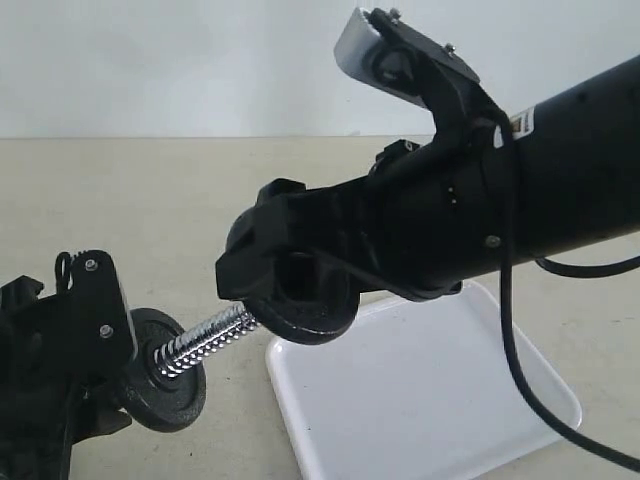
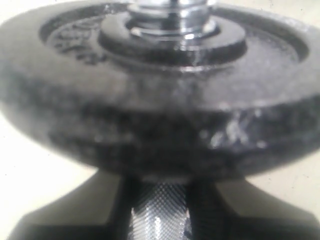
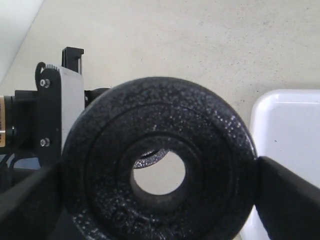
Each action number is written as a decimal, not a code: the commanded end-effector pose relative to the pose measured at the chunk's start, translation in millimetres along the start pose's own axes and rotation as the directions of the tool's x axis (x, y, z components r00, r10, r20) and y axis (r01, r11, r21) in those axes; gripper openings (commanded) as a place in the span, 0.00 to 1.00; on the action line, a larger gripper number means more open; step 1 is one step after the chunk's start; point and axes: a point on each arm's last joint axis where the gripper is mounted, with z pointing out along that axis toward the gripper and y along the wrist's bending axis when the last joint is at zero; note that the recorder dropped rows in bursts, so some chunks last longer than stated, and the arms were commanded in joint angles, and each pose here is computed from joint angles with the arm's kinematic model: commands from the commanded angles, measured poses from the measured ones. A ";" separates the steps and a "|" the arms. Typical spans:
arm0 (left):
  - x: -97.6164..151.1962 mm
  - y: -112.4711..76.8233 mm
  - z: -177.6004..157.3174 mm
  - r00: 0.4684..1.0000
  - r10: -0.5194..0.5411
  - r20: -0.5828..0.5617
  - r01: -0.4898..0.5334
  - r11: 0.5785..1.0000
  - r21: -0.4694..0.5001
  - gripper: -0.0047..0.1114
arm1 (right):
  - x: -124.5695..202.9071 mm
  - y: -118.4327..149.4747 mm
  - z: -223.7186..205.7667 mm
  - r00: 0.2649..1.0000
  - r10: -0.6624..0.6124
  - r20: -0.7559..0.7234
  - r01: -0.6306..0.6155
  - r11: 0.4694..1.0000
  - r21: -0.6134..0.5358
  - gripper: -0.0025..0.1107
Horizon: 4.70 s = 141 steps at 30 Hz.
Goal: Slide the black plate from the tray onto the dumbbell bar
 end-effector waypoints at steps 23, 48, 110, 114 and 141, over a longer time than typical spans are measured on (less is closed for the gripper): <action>-48.1 19.1 -39.0 0.863 0.039 0.503 0.079 0.974 -0.211 0.08 | -8.6 -9.2 22.3 0.999 -0.002 0.045 0.000 1.000 0.031 0.02; -61.5 12.7 -46.5 0.782 0.010 0.624 0.129 0.976 -0.178 0.08 | -2.4 -5.8 22.4 0.999 0.032 -0.024 -0.033 0.999 -0.006 0.02; -63.0 -32.5 -49.8 0.615 0.116 0.780 -0.233 0.972 0.039 0.08 | -60.3 -10.3 -16.9 0.998 -0.056 -0.003 0.055 0.990 -0.132 0.02; -61.3 -35.7 -49.4 0.606 0.110 0.788 -0.248 0.967 0.055 0.08 | -65.3 -12.4 -22.1 0.999 -0.053 0.006 0.054 0.990 -0.131 0.02; -36.5 -5.7 -26.0 0.867 -0.001 0.499 0.055 0.994 -0.092 0.08 | -70.8 -36.3 -33.8 0.997 -0.073 0.009 0.073 0.995 -0.063 0.02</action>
